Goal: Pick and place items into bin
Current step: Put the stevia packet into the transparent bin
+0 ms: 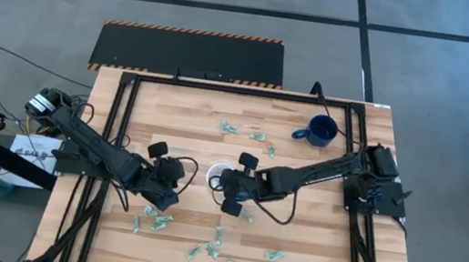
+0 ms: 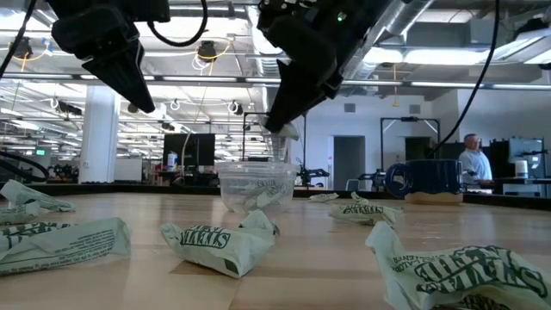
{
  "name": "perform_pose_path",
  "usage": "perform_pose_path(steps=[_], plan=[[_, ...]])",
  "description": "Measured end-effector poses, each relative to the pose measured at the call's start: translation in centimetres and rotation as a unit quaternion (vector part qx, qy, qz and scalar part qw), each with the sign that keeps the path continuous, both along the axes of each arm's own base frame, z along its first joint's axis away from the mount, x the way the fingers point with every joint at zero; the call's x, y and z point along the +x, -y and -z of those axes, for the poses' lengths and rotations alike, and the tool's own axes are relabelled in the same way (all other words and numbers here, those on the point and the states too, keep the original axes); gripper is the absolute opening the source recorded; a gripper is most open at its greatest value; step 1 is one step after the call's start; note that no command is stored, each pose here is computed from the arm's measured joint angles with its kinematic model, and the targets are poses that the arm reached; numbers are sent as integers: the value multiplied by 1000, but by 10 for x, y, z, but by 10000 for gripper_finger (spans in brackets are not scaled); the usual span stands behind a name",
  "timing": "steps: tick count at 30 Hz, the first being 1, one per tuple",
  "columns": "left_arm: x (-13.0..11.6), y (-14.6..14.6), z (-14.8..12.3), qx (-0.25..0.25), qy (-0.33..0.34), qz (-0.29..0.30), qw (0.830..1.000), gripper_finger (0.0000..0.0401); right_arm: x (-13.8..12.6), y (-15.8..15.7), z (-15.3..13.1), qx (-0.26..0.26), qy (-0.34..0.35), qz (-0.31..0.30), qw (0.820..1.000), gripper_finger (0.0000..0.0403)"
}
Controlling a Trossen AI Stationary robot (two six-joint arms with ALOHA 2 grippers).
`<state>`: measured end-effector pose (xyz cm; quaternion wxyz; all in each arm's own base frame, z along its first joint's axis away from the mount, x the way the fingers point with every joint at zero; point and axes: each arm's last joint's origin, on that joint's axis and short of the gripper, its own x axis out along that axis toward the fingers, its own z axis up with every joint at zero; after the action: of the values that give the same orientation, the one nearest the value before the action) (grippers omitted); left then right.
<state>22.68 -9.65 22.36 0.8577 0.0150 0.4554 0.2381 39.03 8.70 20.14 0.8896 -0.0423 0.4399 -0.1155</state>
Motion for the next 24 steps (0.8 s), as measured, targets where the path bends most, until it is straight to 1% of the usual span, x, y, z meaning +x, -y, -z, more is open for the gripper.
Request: perform_pose_path(steps=[7, 13, 16, 18, 21, 24], plan=[[0, 1, 1, -16, -6, 2, 1000, 116, 5, 11, -1, 21, 10, 1, 1000, 48], [-1, 0, 1, -14, -10, 1, 1000, 116, 6, 17, -1, 20, 9, 9, 1000, 81], [-2, 0, 1, -17, -16, 1, 1000, 116, 2, 17, -1, 13, -9, 8, 1000, 89], [-3, 1, 2, -34, -25, -2, 999, 116, -4, 15, -4, 1, -23, 11, 1000, 92], [-6, 3, 4, -75, -49, 1, 996, 116, -15, 8, -8, -13, -47, 17, 999, 93], [-10, 10, 14, -128, -74, 26, 989, 116, -23, -8, -9, -10, -58, 9, 998, 93]])
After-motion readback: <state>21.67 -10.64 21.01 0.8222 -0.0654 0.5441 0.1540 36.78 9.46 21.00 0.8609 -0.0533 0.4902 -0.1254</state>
